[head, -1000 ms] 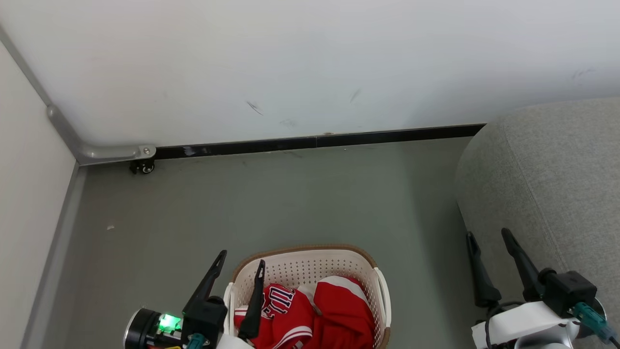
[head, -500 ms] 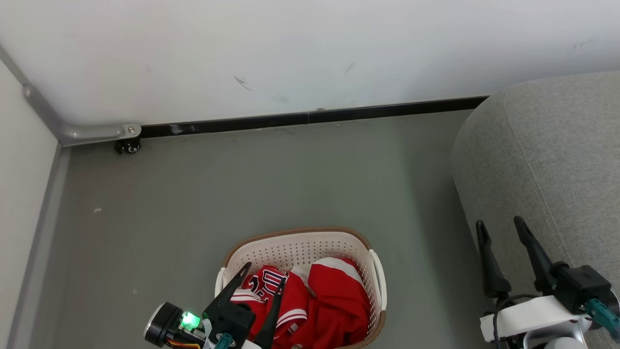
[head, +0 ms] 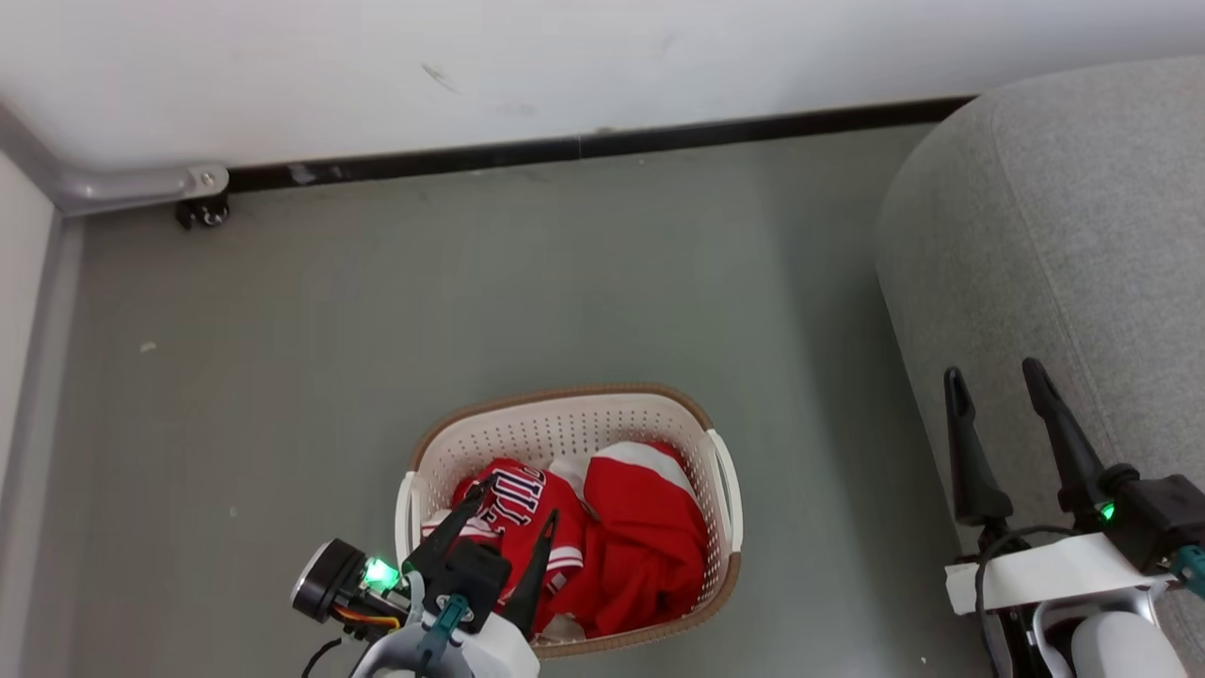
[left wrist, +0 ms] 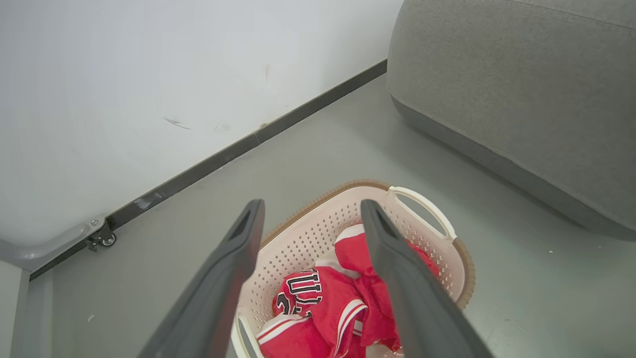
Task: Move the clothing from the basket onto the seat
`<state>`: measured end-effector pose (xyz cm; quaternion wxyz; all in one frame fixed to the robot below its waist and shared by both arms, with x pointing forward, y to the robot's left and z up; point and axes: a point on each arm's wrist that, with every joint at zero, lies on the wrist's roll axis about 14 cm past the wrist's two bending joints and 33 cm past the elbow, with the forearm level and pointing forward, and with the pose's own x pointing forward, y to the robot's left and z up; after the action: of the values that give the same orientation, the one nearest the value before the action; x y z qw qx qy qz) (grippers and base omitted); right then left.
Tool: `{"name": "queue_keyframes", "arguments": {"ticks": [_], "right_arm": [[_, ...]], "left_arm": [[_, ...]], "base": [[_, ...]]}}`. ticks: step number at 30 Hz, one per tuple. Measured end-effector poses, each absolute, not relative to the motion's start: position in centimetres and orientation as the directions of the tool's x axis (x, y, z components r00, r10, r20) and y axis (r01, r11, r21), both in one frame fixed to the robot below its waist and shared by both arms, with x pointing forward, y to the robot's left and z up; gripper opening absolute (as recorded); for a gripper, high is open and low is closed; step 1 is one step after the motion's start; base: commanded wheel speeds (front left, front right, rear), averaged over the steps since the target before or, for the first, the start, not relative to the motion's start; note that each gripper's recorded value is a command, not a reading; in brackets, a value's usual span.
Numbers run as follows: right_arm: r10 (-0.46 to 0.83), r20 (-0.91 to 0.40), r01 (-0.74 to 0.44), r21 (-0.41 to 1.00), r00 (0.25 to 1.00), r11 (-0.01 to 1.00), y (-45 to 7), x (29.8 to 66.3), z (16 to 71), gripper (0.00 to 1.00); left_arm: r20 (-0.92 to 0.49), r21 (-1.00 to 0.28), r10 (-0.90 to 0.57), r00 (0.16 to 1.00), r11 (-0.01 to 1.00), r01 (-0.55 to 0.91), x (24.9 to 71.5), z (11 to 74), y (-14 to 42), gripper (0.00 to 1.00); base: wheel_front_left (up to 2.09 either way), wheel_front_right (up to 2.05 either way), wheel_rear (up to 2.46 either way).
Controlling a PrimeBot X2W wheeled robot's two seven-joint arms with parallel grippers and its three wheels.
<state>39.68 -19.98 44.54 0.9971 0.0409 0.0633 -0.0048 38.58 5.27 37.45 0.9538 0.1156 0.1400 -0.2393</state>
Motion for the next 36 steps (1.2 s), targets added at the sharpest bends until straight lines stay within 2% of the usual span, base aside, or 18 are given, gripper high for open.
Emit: {"name": "queue_keyframes", "arguments": {"ticks": [18,36], "right_arm": [[-0.054,-0.147,0.063,0.054,0.988,0.997,-21.9,42.6,42.4,1.0],[-0.045,-0.119,0.05,0.04,0.992,0.998,-22.0,46.6,40.7,1.0]], "left_arm": [[-0.525,0.117,-0.452,0.721,0.801,0.587,39.6,28.9,4.6,1.0],[-0.627,0.089,-0.465,0.625,0.755,0.65,41.0,22.1,3.7,1.0]], "base": [[0.0,0.0,0.0],[0.0,0.0,0.0]]}}
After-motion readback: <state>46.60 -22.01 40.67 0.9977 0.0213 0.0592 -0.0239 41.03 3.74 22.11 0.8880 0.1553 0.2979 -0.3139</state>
